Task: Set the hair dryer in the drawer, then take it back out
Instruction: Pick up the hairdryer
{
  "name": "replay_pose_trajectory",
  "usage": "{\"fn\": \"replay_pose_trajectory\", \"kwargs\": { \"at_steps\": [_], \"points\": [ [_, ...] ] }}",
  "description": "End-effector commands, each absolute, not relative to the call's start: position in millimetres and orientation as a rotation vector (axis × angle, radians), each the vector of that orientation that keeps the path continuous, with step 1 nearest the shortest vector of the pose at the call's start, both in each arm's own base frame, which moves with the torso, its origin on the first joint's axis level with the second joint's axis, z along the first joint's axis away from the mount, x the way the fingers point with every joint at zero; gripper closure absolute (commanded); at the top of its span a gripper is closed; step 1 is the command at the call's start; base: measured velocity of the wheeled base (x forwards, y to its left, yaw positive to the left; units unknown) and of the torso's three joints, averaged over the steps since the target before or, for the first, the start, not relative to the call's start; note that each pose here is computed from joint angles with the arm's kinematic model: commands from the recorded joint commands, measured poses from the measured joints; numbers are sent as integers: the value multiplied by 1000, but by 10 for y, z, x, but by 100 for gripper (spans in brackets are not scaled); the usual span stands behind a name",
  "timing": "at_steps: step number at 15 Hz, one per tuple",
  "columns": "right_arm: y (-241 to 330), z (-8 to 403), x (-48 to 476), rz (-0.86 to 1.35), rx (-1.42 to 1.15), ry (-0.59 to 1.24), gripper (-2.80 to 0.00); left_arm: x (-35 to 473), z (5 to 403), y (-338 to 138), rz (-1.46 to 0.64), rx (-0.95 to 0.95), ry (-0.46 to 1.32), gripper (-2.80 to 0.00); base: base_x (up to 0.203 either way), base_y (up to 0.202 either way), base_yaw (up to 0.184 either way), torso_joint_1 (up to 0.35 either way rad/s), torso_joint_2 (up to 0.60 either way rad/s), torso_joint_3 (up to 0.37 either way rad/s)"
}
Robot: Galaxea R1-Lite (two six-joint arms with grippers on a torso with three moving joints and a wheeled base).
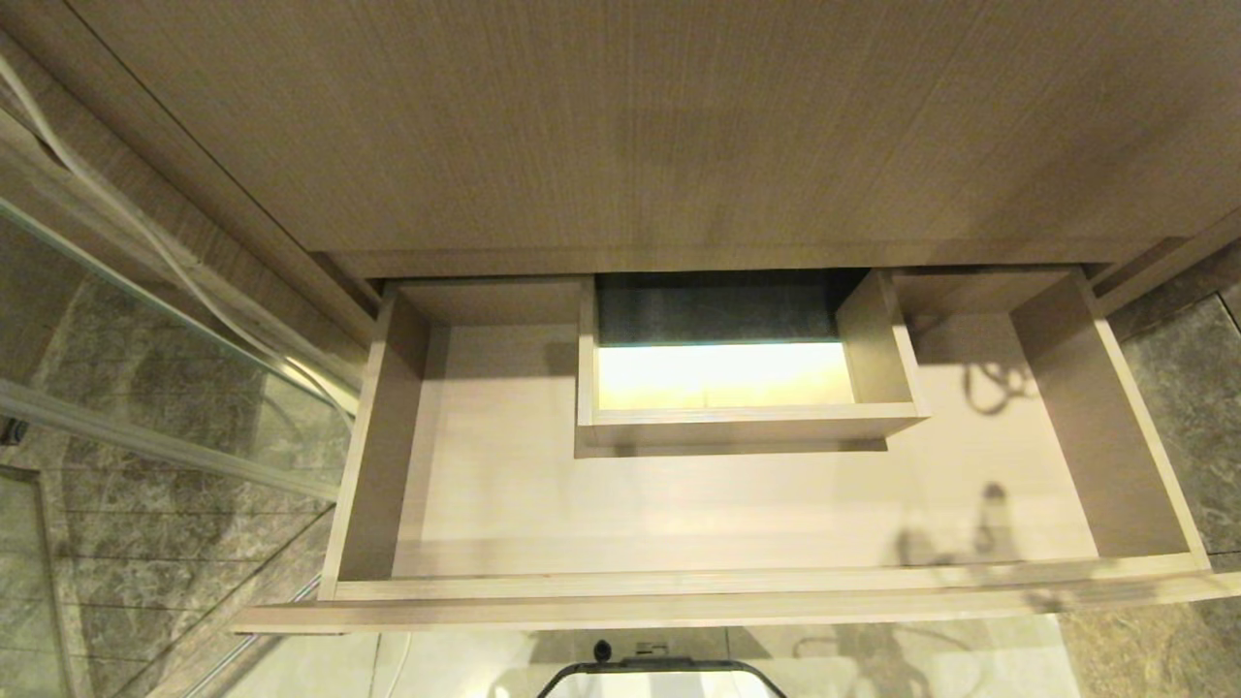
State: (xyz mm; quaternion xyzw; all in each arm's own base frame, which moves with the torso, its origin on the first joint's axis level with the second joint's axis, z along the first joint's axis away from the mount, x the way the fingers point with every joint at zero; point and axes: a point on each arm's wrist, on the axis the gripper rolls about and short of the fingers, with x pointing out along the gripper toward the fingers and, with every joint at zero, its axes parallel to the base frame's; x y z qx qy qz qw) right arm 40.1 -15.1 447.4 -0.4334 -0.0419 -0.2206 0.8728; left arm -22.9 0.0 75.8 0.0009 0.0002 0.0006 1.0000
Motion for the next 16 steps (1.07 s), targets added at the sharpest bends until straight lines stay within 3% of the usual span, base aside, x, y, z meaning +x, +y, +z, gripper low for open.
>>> {"fn": "replay_pose_trajectory", "kwargs": {
  "at_steps": [1, 6, 16],
  "points": [
    [-155, 4422, 397, -453, -889, -33, 0, -229, 758, 1, 0, 2, 0, 0, 0, 0, 0, 0, 0, 0],
    [-129, 4168, 368, -306, -574, 121, 0, -229, 757, 0, 2, 2, 0, 0, 0, 0, 0, 0, 0, 0],
    [-25, 4279, 155, -239, -579, -37, 0, -228, 758, 0, 1, 2, 1, 0, 0, 0, 0, 32, -53, -15]
  ]
}}
